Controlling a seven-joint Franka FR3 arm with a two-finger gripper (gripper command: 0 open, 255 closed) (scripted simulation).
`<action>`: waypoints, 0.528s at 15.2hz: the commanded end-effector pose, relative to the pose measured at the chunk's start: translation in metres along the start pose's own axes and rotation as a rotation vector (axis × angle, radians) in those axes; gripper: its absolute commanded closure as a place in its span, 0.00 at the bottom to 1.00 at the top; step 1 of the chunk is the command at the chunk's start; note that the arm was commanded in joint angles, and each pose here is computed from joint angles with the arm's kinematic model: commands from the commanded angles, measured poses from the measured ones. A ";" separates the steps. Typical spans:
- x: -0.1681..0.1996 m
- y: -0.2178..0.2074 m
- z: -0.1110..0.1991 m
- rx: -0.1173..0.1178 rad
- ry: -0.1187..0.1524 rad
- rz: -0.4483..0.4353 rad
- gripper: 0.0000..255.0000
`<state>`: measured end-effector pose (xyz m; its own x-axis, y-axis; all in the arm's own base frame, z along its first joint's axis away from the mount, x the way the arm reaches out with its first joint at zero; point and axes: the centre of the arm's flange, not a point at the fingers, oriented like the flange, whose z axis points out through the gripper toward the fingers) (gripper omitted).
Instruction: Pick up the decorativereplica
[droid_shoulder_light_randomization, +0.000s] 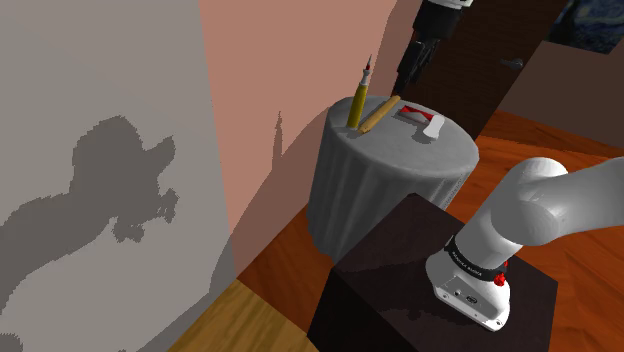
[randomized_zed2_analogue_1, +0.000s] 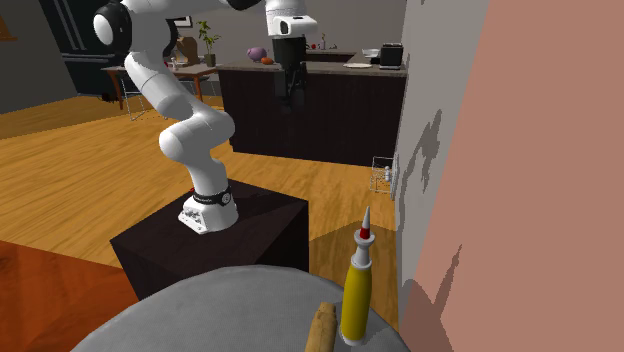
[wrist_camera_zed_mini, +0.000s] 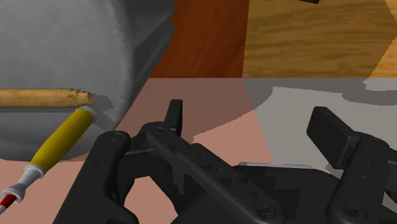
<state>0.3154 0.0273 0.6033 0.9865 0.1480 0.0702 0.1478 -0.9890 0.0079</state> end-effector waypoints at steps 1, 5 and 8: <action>0.000 0.000 0.000 0.000 0.000 0.000 0.00; 0.023 0.040 0.017 -0.001 0.045 0.019 0.00; 0.040 0.070 0.029 -0.002 0.080 0.033 0.00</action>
<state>0.3599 -0.0305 0.5802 0.9837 0.1189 0.1350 0.1193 -0.9928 0.0052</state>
